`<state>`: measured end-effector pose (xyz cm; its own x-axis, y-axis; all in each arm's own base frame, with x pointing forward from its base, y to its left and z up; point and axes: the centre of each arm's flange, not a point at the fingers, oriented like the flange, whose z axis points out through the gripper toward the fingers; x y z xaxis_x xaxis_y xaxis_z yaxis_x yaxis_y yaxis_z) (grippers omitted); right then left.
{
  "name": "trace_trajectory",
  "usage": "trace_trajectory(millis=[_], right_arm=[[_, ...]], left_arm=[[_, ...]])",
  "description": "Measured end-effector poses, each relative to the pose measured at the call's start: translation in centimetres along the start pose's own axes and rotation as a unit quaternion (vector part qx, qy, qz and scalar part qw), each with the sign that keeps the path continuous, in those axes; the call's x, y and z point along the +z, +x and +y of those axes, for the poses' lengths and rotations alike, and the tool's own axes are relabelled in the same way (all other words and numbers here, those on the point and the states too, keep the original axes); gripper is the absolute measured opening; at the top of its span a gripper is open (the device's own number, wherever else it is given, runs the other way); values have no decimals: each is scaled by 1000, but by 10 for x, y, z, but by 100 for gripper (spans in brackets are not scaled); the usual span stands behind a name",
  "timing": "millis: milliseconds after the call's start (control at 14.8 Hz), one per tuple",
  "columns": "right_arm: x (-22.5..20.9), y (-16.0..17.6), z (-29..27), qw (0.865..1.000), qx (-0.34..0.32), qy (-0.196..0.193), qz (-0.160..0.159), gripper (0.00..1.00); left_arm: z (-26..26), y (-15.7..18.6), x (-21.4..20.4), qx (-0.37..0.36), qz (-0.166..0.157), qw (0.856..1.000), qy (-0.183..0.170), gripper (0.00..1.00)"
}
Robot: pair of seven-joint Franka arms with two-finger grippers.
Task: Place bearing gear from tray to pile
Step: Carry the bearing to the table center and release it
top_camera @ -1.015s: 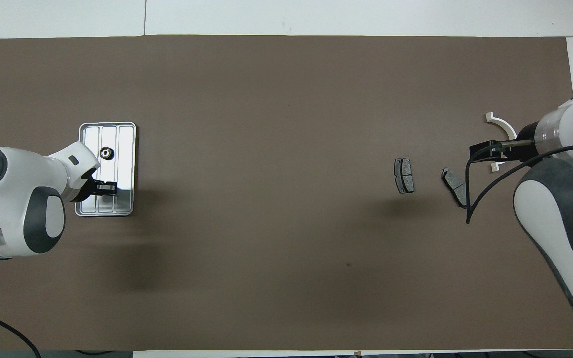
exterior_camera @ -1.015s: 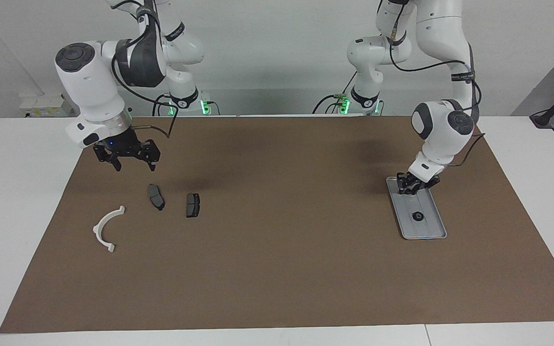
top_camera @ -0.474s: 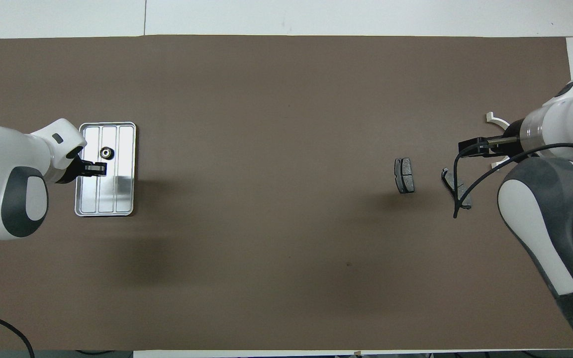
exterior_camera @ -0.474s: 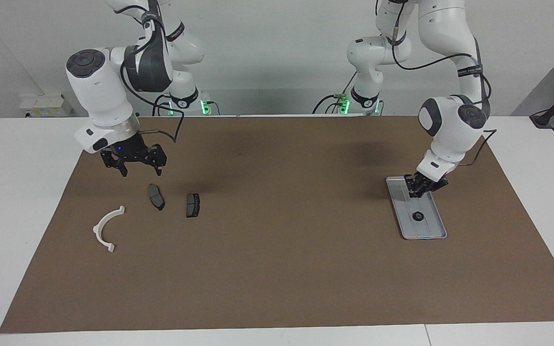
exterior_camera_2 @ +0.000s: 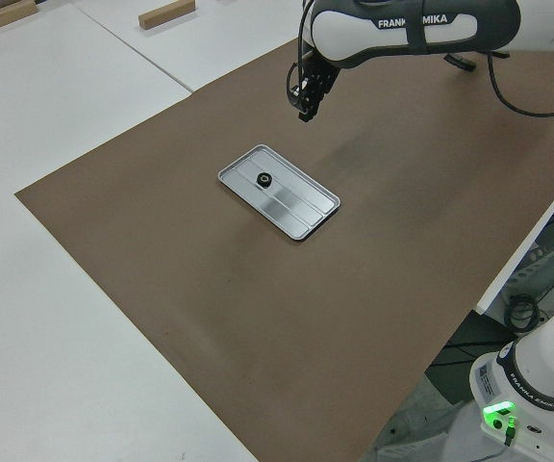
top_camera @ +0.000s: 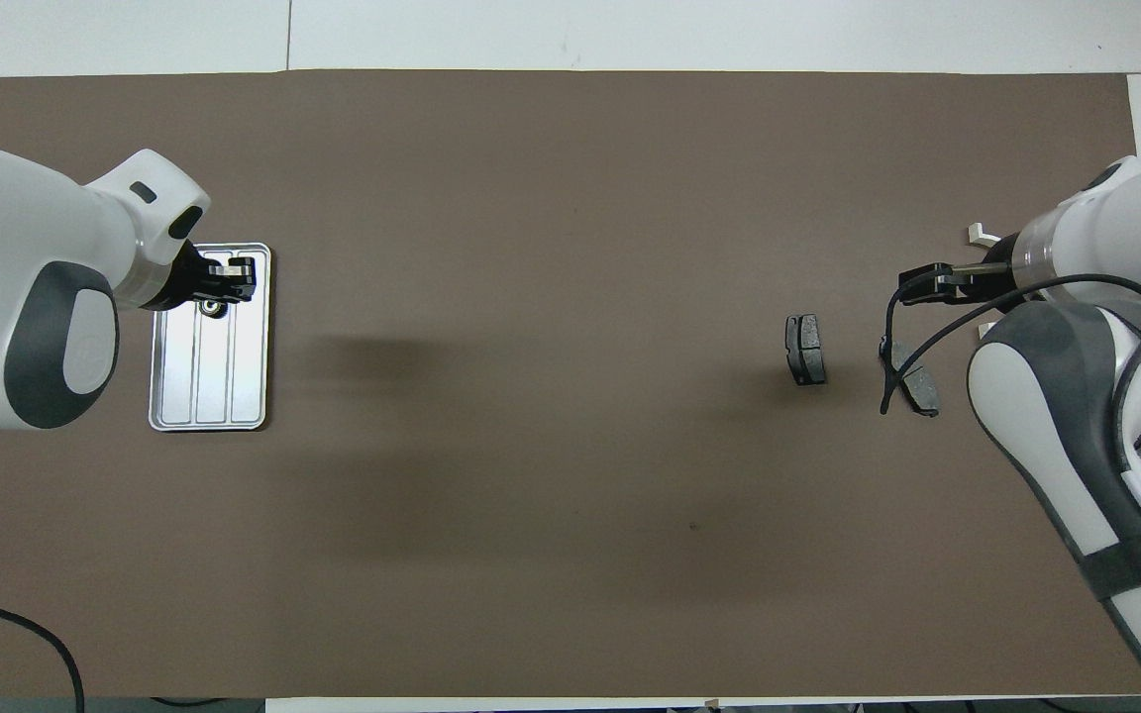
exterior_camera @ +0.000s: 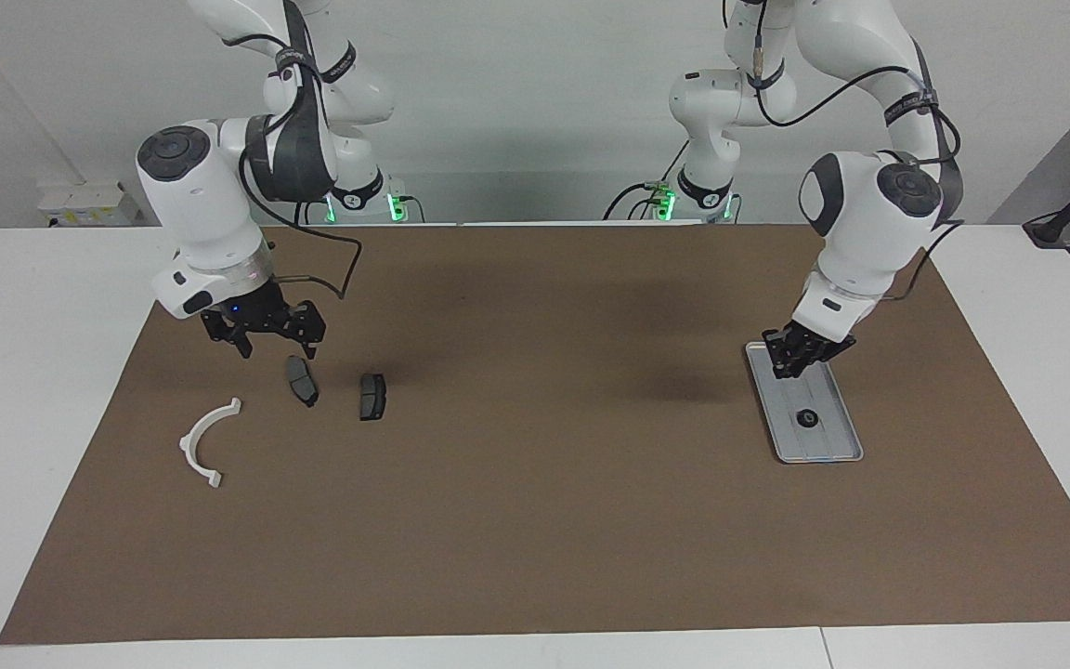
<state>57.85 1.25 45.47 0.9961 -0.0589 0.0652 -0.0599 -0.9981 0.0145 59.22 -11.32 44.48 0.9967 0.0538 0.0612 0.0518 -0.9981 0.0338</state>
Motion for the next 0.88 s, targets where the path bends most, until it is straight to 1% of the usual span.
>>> trace_trajectory(millis=[203, 338, 474, 609, 744, 880], right_arm=[[3, 1, 0, 1000, 2, 0, 1, 100], [3, 2, 0, 1000, 3, 1, 5, 100], [3, 4, 0, 1000, 4, 1, 10, 100], [3, 4, 0, 1000, 5, 1, 10, 100], [3, 4, 1, 1000, 6, 1, 10, 100], [3, 4, 1, 1000, 6, 1, 10, 100]], left_arm=[[74, -15, -3, -50, 3, 999, -1, 24], [127, -33, 7, -79, 7, 997, -6, 24], [184, -50, 35, -98, 12, 995, -7, 24], [232, -53, 68, -114, 23, 993, 2, 24], [252, -46, 91, -117, 27, 993, 3, 24], [256, -45, 102, -125, 26, 992, 4, 24]])
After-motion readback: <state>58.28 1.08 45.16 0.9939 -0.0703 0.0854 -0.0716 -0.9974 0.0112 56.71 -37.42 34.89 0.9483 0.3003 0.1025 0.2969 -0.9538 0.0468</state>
